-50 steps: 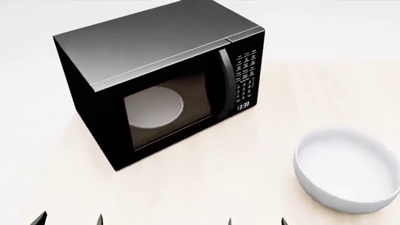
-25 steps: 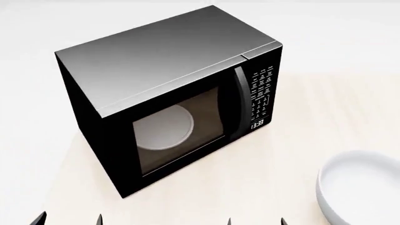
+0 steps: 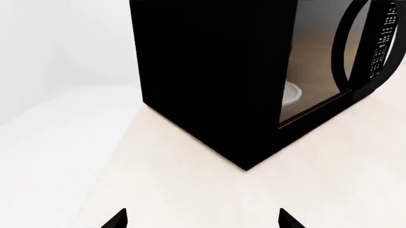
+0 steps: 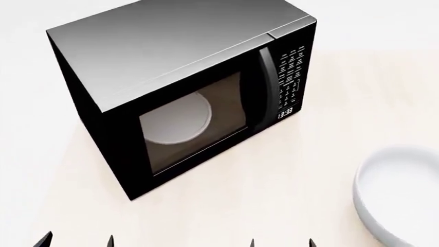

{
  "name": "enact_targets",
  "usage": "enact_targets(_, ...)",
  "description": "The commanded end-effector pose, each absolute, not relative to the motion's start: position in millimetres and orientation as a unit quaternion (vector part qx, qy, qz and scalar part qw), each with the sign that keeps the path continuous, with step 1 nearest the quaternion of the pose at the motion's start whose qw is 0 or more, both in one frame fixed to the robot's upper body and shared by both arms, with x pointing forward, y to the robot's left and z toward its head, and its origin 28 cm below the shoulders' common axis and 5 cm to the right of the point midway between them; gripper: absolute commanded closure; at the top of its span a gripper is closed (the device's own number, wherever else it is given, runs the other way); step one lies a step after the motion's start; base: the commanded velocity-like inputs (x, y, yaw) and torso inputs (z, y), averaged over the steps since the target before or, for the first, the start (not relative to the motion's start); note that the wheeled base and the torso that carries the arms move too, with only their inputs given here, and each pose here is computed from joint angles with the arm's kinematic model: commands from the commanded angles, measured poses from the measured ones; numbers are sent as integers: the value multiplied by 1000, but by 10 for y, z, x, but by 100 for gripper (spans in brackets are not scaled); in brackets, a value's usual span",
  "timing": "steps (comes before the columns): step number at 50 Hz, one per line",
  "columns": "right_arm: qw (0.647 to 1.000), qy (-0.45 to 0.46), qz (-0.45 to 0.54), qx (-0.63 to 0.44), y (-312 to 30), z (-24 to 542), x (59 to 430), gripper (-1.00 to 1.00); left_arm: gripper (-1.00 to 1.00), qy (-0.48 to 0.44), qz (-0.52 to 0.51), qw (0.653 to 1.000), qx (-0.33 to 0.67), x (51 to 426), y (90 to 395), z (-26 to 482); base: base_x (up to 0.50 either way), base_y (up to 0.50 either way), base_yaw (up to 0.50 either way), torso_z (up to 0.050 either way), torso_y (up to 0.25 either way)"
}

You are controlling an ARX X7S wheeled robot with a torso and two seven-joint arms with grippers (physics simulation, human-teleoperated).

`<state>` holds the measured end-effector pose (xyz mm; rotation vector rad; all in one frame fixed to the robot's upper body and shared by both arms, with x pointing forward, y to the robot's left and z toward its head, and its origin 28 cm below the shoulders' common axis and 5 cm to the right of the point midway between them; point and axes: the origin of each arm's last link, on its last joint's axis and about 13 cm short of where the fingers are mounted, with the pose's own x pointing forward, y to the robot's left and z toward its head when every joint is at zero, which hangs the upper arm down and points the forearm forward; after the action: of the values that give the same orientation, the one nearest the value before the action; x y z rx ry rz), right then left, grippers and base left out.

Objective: Open the microwave.

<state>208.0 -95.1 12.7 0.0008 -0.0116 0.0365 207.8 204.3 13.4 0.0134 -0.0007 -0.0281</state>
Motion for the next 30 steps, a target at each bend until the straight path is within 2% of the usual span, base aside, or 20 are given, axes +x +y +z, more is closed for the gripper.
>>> enact_targets(1,1000,-7,18,0,-949,128,2075,-100,-100,-1,-15,1000,7,2076,2040,133,0,0,0,5,-250)
enact_targets(10,1000,-7,18,0,-950,124,2081,-100,-100,-1,-15,1000,6,2082,2039,134,0,0,0,4,-250)
enact_targets(30,999,-24,1,44,-993,523,2139,-100,-100,-1,-15,1000,0,2089,2045,136,0,0,0,0,-1)
